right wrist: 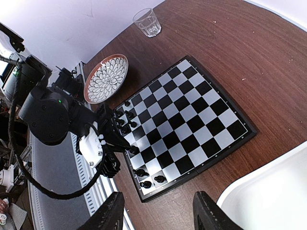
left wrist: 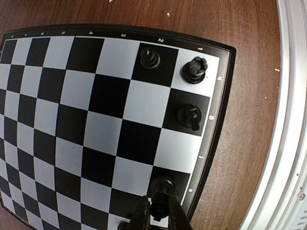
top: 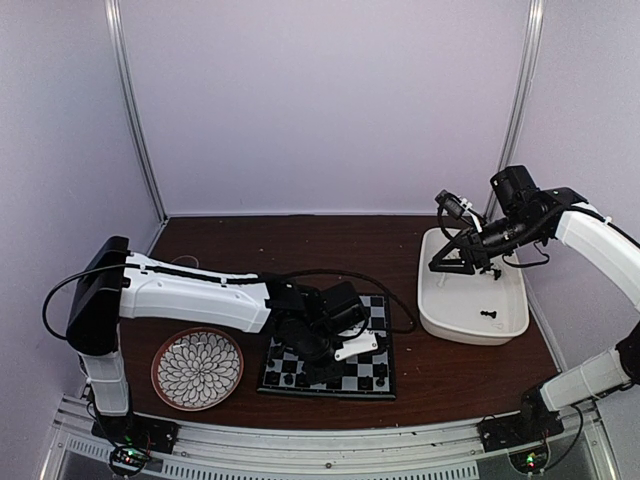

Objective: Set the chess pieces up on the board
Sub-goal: Place the queen at d8.

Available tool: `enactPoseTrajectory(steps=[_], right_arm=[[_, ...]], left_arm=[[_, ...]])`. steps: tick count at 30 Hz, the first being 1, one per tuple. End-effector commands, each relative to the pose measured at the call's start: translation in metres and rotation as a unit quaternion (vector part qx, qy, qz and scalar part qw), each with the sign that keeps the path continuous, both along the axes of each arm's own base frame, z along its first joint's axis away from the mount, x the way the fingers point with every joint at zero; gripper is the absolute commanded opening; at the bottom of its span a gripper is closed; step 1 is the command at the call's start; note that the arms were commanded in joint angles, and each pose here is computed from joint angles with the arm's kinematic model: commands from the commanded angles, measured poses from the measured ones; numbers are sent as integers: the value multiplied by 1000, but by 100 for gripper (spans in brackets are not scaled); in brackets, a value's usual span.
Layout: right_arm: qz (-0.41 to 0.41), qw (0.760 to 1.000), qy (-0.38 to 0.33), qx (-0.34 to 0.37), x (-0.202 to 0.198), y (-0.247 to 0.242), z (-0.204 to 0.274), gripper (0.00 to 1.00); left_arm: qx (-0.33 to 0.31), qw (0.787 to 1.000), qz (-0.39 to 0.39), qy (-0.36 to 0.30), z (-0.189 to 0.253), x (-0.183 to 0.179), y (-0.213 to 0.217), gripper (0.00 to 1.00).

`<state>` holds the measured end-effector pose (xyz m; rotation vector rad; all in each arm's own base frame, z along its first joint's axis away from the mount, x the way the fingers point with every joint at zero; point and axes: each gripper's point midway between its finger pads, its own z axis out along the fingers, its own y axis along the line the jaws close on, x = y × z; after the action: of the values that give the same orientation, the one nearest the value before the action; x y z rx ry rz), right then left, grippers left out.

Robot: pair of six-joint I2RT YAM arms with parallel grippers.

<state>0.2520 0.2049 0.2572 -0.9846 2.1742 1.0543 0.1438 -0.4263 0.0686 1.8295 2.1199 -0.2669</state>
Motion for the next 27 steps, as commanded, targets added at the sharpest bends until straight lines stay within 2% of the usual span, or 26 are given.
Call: enactPoseTrajectory(steps=[1,13,21,27], right_arm=[[0,1000,-5,3,0,0,0,52],[-1,1000,-4,3,0,-1,-1,53],[0,1000,-4,5,1,0,-1,53],[-1,1000,-3,5,0,-1,-1,54]], left_arm=[[-22,1000,1,-3,16,-1,-4,0],[-28,999,-2,18,15,-9,-4,0],[-22,1000,12,1,10,-2,0,0],[-18,1000,20,-7,9,2,1,10]])
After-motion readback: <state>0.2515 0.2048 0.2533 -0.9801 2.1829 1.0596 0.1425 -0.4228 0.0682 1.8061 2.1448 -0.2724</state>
